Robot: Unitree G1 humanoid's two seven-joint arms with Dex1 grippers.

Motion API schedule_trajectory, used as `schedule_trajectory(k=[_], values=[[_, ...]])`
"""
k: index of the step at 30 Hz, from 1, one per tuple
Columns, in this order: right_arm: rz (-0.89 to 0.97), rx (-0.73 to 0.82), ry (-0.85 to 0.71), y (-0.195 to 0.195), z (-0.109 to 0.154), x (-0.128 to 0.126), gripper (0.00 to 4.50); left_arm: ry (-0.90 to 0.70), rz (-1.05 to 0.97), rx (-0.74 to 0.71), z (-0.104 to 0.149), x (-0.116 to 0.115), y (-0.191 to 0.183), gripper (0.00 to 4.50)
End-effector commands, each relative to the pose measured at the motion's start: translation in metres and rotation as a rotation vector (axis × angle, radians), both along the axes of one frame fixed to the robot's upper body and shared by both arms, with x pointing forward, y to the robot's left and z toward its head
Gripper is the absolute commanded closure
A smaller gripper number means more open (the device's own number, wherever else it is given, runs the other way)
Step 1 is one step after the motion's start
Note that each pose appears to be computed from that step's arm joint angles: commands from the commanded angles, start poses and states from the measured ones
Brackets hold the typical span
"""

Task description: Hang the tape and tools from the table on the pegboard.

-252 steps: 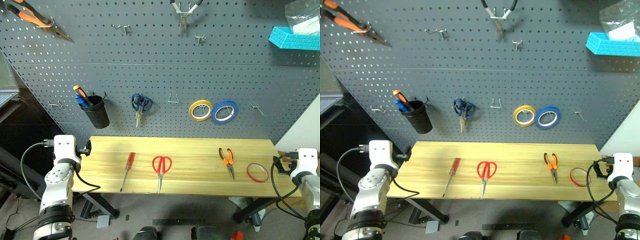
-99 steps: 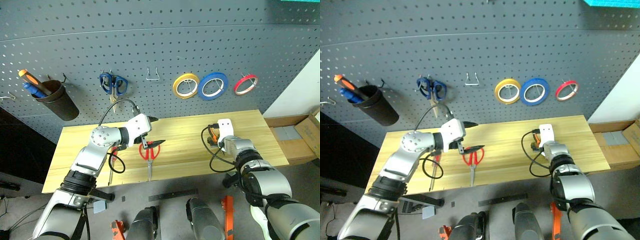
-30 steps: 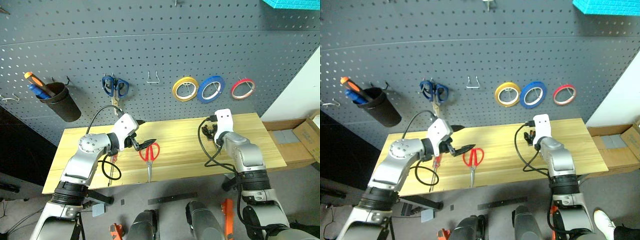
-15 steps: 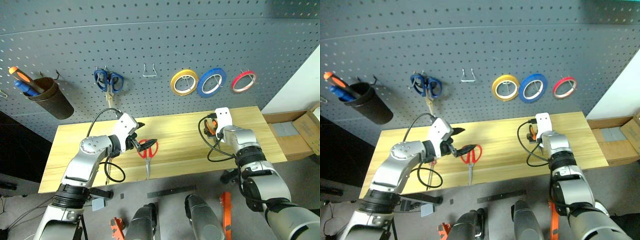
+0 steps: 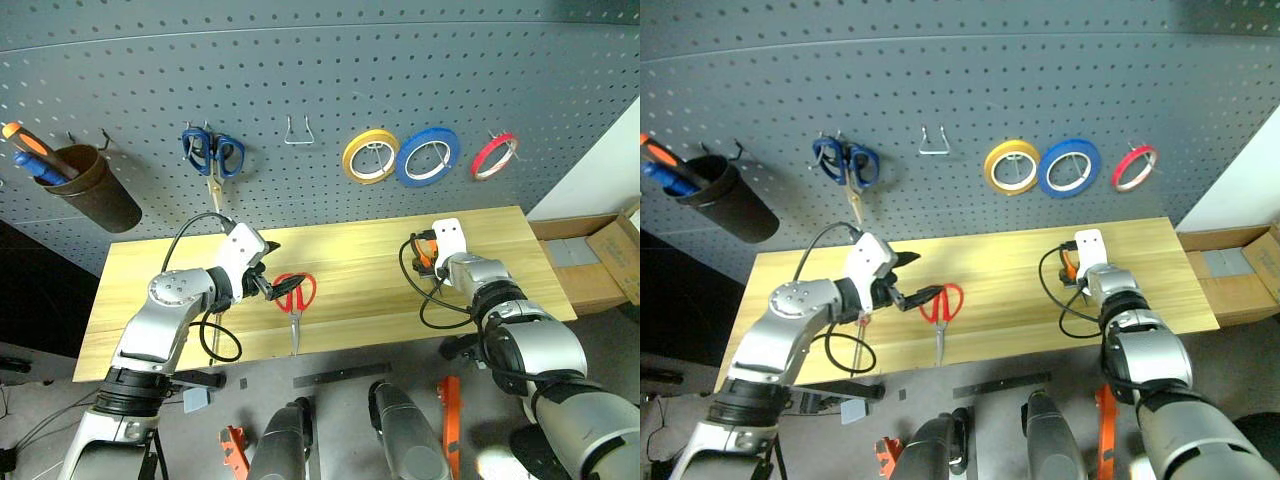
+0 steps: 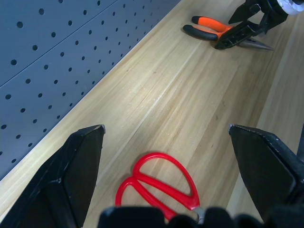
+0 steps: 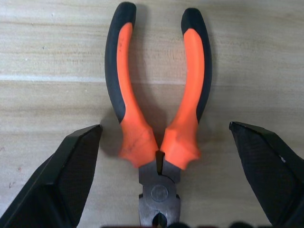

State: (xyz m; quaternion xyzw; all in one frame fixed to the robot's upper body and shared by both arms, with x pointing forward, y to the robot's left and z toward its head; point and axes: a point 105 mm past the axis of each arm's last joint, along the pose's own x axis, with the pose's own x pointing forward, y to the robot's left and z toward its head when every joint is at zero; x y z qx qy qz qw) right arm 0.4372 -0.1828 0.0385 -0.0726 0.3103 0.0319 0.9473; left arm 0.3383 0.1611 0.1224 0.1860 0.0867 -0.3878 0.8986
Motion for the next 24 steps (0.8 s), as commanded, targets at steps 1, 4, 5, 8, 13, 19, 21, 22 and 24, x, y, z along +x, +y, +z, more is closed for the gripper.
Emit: schedule_trajectory(k=[1, 4, 5, 8, 13, 19, 21, 22, 24], values=[[-0.020, 0.011, -0.009, -0.004, 0.003, 0.002, 0.04, -0.042, 0.007, 0.000, 0.013, -0.003, 0.005, 0.00], [-0.012, 0.016, 0.000, -0.002, 0.000, 0.000, 0.04, -0.041, 0.011, 0.003, 0.014, -0.004, 0.006, 0.00], [-0.009, 0.011, 0.003, -0.002, -0.001, 0.000, 0.22, -0.041, 0.012, 0.004, 0.014, -0.004, 0.007, 0.00], [0.003, -0.011, 0.004, 0.000, -0.005, -0.001, 0.95, -0.043, 0.015, 0.007, 0.014, -0.004, 0.008, 0.00], [0.030, -0.048, 0.014, 0.006, -0.014, -0.005, 2.65, -0.045, 0.014, 0.009, 0.014, -0.002, 0.008, 0.00], [0.045, -0.069, -0.008, 0.011, -0.015, -0.005, 2.65, -0.050, 0.017, -0.001, 0.014, 0.000, 0.006, 0.00], [0.059, -0.055, -0.047, 0.016, -0.007, 0.000, 2.65, -0.056, 0.031, -0.013, 0.015, 0.002, 0.008, 0.00], [0.071, -0.044, -0.076, 0.020, 0.000, 0.003, 2.65, -0.058, 0.043, -0.025, 0.015, 0.002, 0.010, 0.00], [0.106, -0.024, -0.134, 0.028, 0.014, 0.005, 2.65, -0.065, 0.066, -0.044, 0.017, 0.002, 0.014, 0.00]])
